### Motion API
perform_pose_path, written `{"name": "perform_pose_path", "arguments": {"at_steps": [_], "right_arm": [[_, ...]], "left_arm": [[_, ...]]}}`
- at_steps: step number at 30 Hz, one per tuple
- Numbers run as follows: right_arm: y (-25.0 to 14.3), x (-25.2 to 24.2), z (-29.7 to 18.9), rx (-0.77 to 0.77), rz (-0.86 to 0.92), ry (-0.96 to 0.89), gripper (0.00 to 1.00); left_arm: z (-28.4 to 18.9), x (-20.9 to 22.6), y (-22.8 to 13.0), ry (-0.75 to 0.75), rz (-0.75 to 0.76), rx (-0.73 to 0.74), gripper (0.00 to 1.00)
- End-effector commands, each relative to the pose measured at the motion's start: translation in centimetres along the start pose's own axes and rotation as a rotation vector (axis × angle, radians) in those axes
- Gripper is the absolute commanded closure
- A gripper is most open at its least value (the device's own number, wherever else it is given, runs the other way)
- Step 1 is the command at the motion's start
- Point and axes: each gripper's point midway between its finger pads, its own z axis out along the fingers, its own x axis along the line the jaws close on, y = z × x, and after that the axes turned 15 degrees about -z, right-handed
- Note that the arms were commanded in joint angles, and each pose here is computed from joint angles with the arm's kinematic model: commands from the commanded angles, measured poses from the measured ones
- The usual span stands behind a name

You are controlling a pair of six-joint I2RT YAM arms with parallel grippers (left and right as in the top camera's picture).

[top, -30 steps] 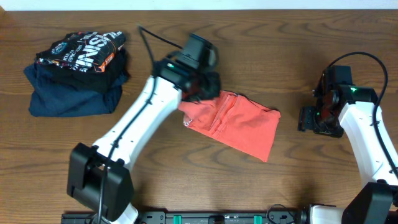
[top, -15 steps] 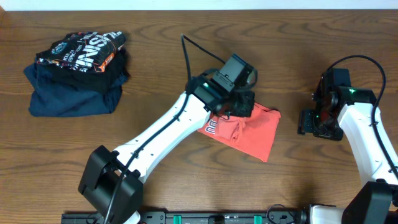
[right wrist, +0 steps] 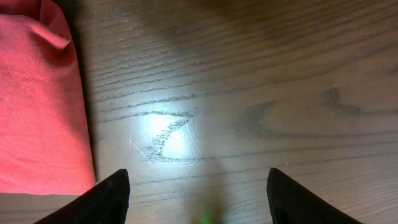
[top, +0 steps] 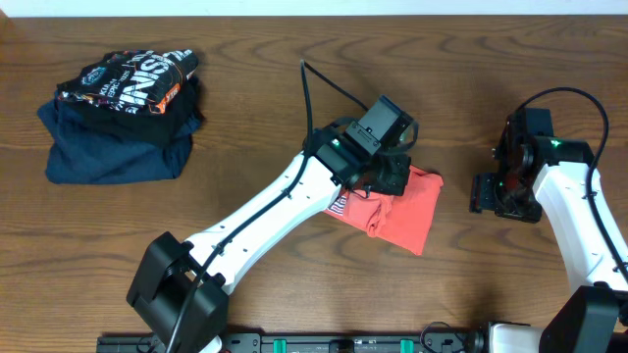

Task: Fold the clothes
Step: 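Release the folded shirt and raise the left gripper toward the clothes stack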

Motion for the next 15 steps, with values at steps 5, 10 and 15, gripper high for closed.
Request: {"name": "perform_pose_path", "arguments": {"at_steps": [5,10,15], "right_arm": [[-0.3,-0.5,0.1,0.004,0.03,-0.01,0.31],[-0.4,-0.5,0.0,0.008,0.03,-0.01,0.31],[-0.4,-0.4,0.0,0.011,0.03,-0.01,0.32]], "left_arm": [[0.9,0.1,-0.1,0.019,0.018,0.008,0.94],[1.8,0.2,-0.7,0.031,0.022,0.029,0.94],[3.0,-0.4,-2.0,0.036,0.048,0.057,0.56]]}}
